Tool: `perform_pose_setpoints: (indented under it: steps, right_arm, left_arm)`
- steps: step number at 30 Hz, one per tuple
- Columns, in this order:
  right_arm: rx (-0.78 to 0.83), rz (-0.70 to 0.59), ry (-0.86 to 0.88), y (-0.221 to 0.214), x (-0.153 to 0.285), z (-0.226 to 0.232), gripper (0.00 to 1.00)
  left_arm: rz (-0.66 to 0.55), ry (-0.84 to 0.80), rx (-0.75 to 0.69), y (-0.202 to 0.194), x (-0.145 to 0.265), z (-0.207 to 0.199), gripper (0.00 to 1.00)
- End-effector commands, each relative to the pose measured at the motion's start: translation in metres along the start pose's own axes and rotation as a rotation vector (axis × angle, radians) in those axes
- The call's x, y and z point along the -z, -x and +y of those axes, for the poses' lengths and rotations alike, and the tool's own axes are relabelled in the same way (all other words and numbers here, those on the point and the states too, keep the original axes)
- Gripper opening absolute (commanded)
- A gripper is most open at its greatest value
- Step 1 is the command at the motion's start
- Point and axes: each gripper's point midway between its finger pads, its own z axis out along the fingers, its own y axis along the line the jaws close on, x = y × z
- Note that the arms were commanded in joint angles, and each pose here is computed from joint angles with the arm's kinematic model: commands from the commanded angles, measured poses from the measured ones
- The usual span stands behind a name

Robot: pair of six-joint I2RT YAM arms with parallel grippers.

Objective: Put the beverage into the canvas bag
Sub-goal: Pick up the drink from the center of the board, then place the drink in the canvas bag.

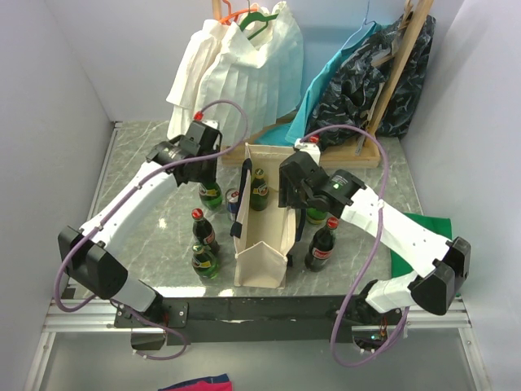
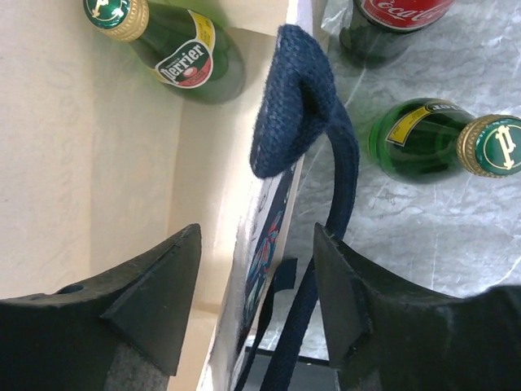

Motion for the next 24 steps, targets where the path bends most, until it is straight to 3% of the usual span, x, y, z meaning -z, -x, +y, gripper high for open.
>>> perform_pose_setpoints:
  steps: [1,14,16,20,24]
  right_arm:
    - [-0.051,-0.083,0.048,0.017,0.016,0.005,0.65]
    - [-0.055,-0.111,0.056,0.022,0.025,0.002,0.67]
    - [-0.056,-0.114,0.057,0.023,0.027,0.001,0.62]
    - [-0.053,-0.112,0.055,0.02,0.027,-0.001,0.34]
    - [-0.052,-0.105,0.044,0.016,0.025,-0.004,0.14]
  left_arm:
    - [-0.159,-0.053,0.04,0.05,0.032,0.001,0.01]
    - [-0.28,-0.094,0.056,0.1,0.093,0.01,0.01]
    - [-0.311,-0.104,0.061,0.111,0.105,0.01,0.01]
    - [-0.351,-0.123,0.061,0.122,0.121,0.009,0.01]
    - [-0.396,-0.171,0.078,0.133,0.136,0.004,0.01]
